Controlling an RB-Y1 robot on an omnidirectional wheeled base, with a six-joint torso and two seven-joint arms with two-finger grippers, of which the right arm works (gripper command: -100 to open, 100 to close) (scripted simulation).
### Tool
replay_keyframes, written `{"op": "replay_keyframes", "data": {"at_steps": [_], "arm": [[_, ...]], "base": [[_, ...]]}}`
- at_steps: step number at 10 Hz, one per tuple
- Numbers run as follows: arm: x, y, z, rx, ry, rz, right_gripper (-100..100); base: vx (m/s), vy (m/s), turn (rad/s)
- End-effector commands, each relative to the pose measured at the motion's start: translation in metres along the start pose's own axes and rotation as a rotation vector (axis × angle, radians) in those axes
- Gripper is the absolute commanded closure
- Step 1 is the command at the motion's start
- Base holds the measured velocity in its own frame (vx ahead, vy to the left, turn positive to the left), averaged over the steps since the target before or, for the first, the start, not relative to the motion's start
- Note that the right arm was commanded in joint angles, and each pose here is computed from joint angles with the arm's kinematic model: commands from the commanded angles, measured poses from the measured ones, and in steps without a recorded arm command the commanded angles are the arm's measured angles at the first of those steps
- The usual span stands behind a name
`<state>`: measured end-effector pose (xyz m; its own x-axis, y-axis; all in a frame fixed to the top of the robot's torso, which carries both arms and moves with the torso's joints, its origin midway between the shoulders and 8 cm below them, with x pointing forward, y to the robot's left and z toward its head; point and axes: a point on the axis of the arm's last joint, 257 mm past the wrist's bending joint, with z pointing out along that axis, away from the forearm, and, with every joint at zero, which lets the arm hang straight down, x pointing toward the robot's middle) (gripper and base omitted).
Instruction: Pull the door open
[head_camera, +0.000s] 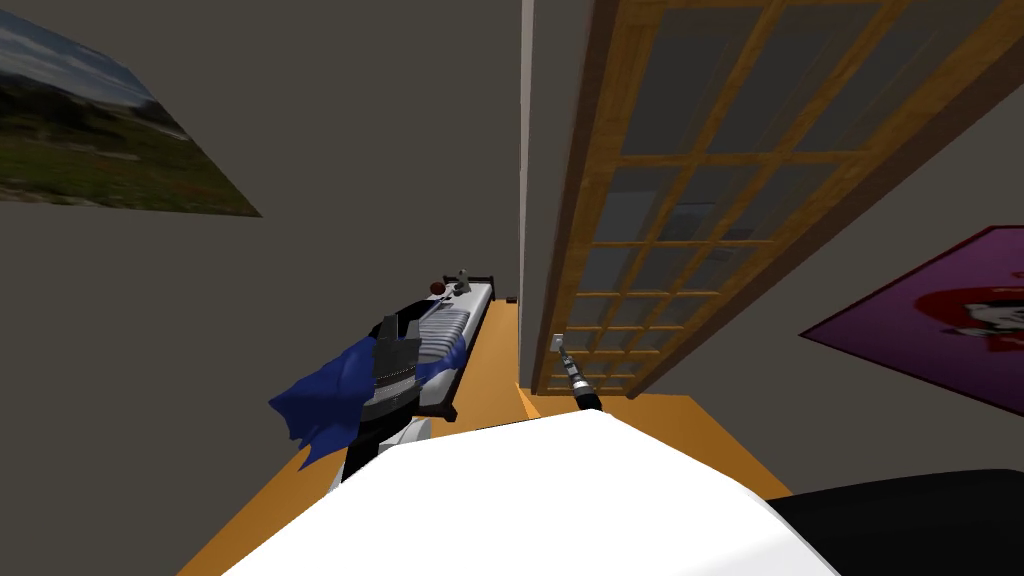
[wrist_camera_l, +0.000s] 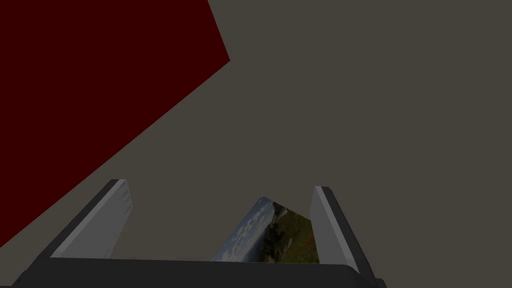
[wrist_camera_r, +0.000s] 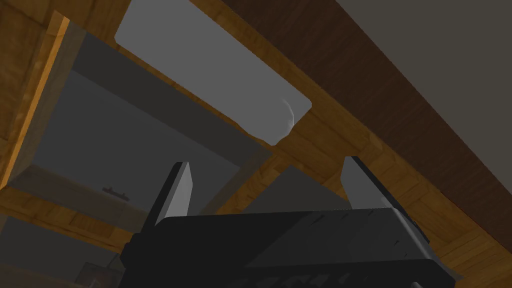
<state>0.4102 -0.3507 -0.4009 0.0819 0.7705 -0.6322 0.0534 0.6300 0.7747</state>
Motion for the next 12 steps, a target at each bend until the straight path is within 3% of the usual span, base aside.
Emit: {"op": "replay_keyframes", "data": {"at_steps": [1,12], "arm": [[0.002,0.002,-0.0035,-0.011,0.011,-0.065,-100],[0.011,0.011,-0.0195,-0.065,0.053,-0.392,-100]], "base": [[-0.001,0.018,-0.110],[0.005,0.015,-0.076]]}}
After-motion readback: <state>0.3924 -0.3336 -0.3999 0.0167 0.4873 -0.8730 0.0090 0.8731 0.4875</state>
